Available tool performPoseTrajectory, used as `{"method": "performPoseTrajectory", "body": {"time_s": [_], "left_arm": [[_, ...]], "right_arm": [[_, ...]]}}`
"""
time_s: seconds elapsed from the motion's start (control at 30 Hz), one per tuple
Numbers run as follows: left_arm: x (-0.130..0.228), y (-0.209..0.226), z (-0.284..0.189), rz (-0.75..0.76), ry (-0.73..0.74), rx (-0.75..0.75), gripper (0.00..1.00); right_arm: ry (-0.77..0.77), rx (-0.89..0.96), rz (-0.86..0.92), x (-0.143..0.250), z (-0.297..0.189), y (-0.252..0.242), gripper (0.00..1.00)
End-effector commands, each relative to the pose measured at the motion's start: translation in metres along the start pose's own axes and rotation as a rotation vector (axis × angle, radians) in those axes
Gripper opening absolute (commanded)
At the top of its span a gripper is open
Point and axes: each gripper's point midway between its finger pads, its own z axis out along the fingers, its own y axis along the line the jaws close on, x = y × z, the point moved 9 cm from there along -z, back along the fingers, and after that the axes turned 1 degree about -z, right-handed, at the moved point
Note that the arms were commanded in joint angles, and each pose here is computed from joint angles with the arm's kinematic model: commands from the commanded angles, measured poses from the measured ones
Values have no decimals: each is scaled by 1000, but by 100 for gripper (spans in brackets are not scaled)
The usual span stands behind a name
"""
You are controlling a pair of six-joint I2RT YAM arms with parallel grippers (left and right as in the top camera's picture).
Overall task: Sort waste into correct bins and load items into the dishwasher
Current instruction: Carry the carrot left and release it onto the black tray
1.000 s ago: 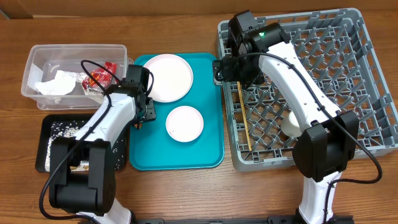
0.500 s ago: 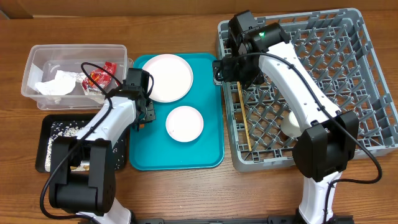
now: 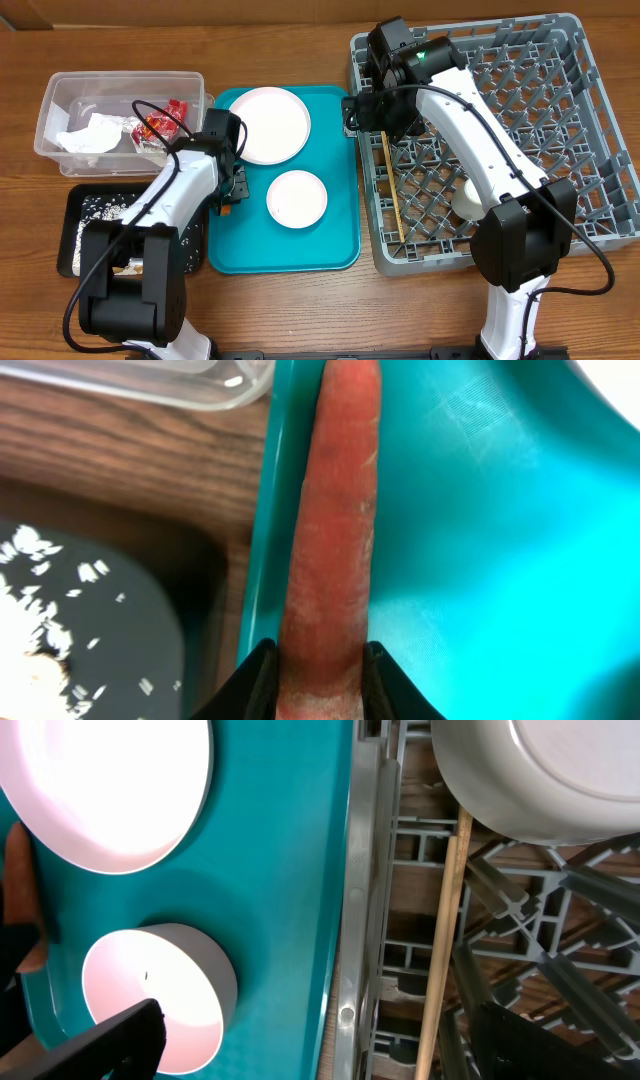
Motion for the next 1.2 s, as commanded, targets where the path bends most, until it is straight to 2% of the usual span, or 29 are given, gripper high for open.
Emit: {"method": "performPoseTrajectory", "body": {"time_s": [0.0,0.3,0.47,0.93,1.17], "left_arm": [[-17,-1,-33,-15,-57,45,4],[-16,5,-91,-26,-116,153,4],[-4,44,-112,-153,-134,17,4],[14,98,-81,-413,9,-64,4],[13,99,-79,-394,5,-51,5]], "right_arm": [[-44,-18,-10,-1,-16,6,100],[-44,-18,-10,-1,-16,6,100],[-44,-18,-10,-1,-16,6,100],[-44,-18,-10,-1,-16,6,100],[-44,-18,-10,-1,-16,6,100]]}}
